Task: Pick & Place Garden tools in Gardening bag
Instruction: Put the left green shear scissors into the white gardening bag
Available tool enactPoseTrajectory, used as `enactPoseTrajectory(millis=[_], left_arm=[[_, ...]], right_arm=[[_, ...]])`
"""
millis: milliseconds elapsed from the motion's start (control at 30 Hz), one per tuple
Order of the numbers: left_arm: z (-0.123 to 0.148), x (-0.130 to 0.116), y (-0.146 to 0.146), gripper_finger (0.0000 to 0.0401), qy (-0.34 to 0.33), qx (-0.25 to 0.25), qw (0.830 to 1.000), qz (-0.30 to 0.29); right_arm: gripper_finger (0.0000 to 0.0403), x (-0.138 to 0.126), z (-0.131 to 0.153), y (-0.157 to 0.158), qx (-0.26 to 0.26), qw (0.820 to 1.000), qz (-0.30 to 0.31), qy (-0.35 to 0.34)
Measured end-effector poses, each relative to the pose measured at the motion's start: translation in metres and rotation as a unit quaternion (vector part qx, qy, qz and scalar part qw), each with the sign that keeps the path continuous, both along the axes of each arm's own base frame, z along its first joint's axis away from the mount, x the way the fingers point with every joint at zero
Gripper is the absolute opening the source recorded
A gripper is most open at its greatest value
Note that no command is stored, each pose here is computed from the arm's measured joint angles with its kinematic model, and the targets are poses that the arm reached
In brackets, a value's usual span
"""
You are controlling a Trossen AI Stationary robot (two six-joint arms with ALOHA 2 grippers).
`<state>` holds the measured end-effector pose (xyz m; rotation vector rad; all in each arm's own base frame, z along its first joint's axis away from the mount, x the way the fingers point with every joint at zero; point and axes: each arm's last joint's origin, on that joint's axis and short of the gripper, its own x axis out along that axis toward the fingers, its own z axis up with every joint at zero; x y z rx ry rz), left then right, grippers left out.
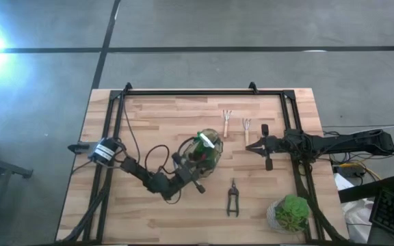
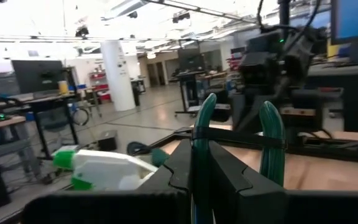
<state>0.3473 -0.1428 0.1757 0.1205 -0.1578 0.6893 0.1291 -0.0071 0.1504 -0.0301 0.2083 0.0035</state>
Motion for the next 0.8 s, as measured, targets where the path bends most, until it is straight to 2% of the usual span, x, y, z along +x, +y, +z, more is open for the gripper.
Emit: enactPoseTrajectory(millis=[233,367,600,800], left_arm=[[-0.003,-0.010,0.005,0.0028,0.009,-0.002,1.000,0.007],[-0.006,-0.022,0.014,0.0028,0.007,-0.019,1.000,0.016],[-0.008,-0.048,0.039,0.0028,-0.025,-0.068,0.997,0.011],[-0.007,-0.056,0.062,0.0028,-0.041,-0.074,0.996,-0.012]], right_arm=[[0.0027,0.000,0.000,0.000,0.000,1.000,0.000,0.000],[0.0027,0.000,0.000,0.000,0.000,1.000,0.000,0.000],[0.0027,0.000,0.000,0.000,0.000,1.000,0.000,0.000],[0.0027,0.000,0.000,0.000,0.000,1.000,0.000,0.000]])
